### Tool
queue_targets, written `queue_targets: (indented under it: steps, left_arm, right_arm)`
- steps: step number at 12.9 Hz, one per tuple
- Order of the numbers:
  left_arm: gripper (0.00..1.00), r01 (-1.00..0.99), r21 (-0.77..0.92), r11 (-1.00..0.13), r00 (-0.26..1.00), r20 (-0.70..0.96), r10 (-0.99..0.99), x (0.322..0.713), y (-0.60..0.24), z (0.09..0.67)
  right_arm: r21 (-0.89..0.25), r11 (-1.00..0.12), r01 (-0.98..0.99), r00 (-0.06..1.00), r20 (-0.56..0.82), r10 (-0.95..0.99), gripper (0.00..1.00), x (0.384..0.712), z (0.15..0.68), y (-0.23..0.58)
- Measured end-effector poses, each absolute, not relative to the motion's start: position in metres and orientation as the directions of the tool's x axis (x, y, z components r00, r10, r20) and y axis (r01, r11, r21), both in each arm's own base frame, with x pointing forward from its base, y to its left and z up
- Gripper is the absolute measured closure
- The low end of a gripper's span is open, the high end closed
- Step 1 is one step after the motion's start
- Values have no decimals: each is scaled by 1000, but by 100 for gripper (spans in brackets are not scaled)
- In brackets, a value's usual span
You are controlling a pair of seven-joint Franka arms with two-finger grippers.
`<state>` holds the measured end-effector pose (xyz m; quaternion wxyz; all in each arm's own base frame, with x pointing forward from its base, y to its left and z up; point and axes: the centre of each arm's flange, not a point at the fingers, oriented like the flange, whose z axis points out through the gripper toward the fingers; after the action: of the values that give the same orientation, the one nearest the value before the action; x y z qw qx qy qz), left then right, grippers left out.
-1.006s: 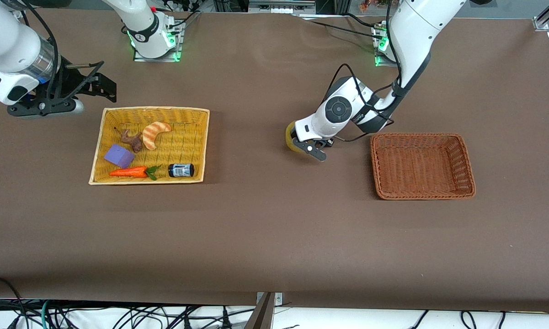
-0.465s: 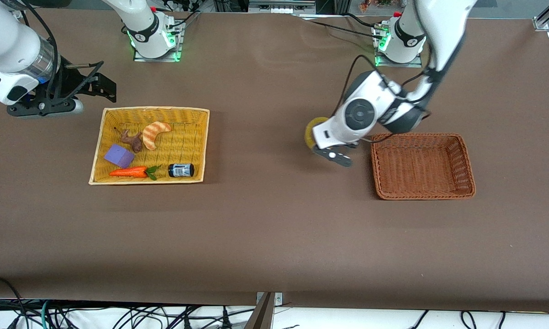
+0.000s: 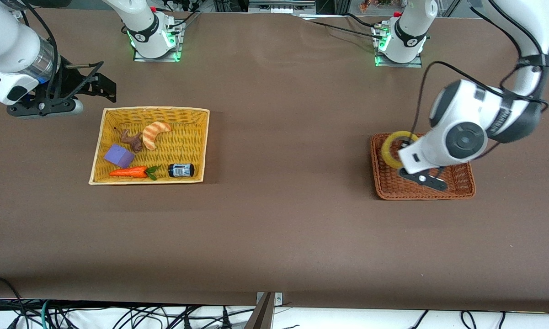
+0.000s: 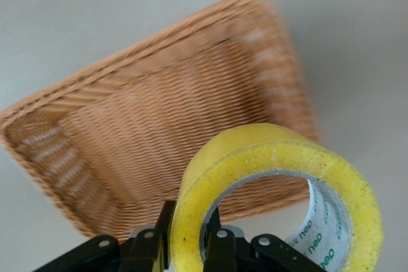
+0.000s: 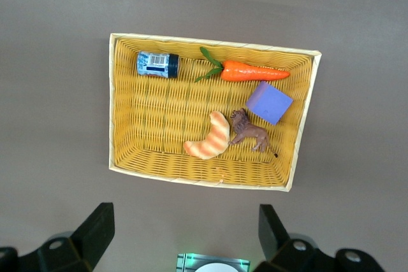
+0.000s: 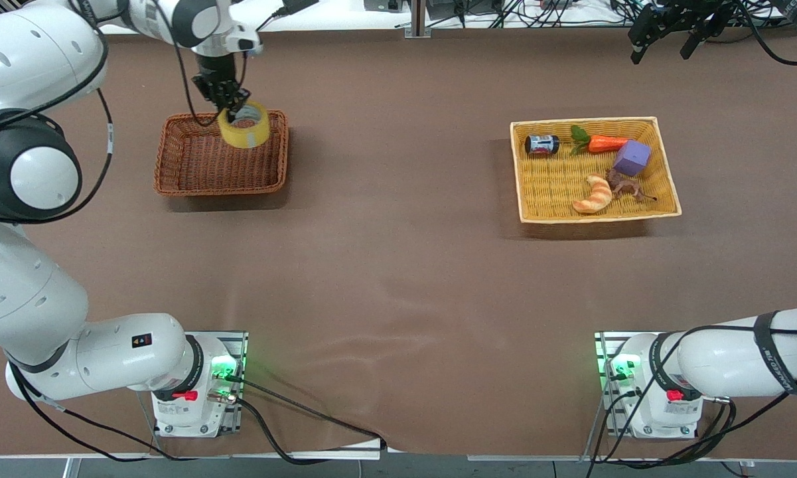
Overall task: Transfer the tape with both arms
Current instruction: 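Carry the tape roll with the left gripper into the wicker basket, then open the left gripper and raise it above the wicker basket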
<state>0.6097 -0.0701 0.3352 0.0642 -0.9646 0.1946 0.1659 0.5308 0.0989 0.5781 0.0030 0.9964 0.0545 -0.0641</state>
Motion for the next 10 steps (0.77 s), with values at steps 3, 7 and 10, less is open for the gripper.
queue_targets:
  steps: [3, 7, 10]
  left_arm:
    - [78, -451, -16, -893, 853, -301, -425, 619, 2, 276]
    - [73, -476, 16, -879, 844, -273, -462, 609, 21, 231]
    - [44, -492, 3, -870, 841, -257, -477, 612, 10, 246]
  right_arm:
    - [-1, -994, 109, 986, -128, 108, 0, 531, 578, 99]
    - [-1, -994, 109, 986, -128, 108, 0, 531, 578, 99]
    - [-1, -994, 109, 986, -128, 108, 0, 531, 578, 99]
